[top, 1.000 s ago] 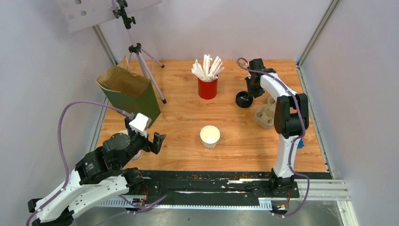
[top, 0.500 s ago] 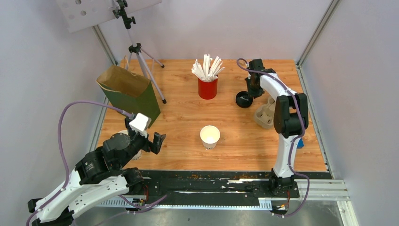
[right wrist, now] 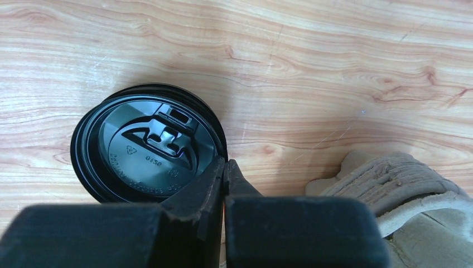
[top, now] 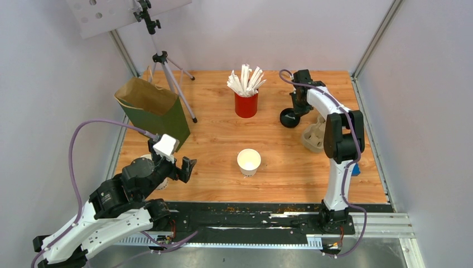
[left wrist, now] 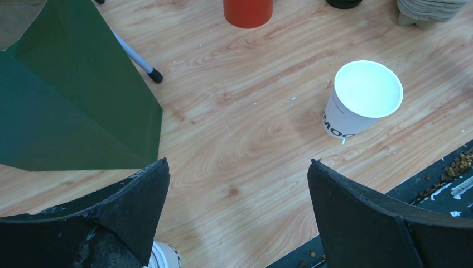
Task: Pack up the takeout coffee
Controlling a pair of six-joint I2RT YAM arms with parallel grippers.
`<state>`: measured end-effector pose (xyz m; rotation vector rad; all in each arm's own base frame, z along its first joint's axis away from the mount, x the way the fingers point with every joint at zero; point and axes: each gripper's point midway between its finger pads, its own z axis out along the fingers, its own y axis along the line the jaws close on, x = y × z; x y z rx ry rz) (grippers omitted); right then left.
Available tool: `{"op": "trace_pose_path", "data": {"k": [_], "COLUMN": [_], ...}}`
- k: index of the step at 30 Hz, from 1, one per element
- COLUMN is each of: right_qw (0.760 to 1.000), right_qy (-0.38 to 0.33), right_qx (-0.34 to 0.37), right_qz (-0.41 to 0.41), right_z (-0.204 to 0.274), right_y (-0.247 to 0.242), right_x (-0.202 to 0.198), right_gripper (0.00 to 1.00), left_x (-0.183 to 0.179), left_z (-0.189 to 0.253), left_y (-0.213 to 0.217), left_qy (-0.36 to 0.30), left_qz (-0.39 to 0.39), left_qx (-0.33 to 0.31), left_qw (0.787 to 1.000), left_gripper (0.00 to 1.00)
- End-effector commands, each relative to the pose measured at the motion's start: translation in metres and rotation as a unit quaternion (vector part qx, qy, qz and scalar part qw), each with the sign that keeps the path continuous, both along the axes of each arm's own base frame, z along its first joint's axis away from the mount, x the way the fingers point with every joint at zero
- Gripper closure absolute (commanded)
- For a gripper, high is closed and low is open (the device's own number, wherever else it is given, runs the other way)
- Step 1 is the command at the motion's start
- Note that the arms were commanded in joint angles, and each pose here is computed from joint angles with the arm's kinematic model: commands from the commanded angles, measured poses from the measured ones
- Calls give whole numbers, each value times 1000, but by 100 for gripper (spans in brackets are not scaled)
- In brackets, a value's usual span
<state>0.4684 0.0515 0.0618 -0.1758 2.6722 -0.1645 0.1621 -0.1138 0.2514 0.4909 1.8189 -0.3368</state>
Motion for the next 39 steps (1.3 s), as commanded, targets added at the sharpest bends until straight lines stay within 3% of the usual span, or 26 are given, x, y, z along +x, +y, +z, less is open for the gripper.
{"op": "trace_pose_path", "data": {"k": [1, 39], "right_qw": [999, 998], "right_qy": [-29, -61], "right_qx": [-21, -1], "right_qz": [9, 11], "right_z": [23, 81], "right_y": [3, 12], "right_x": [12, -2], "right_gripper": [98, 100], "left_x": [1, 0], "left_z": [0, 2], "left_y": [-1, -6], "left_qy": [-3, -2], "left_qz": [-3, -12], "left_qx": [6, 0], "left_qw": [1000, 1000], "left_gripper": [0, 0]}}
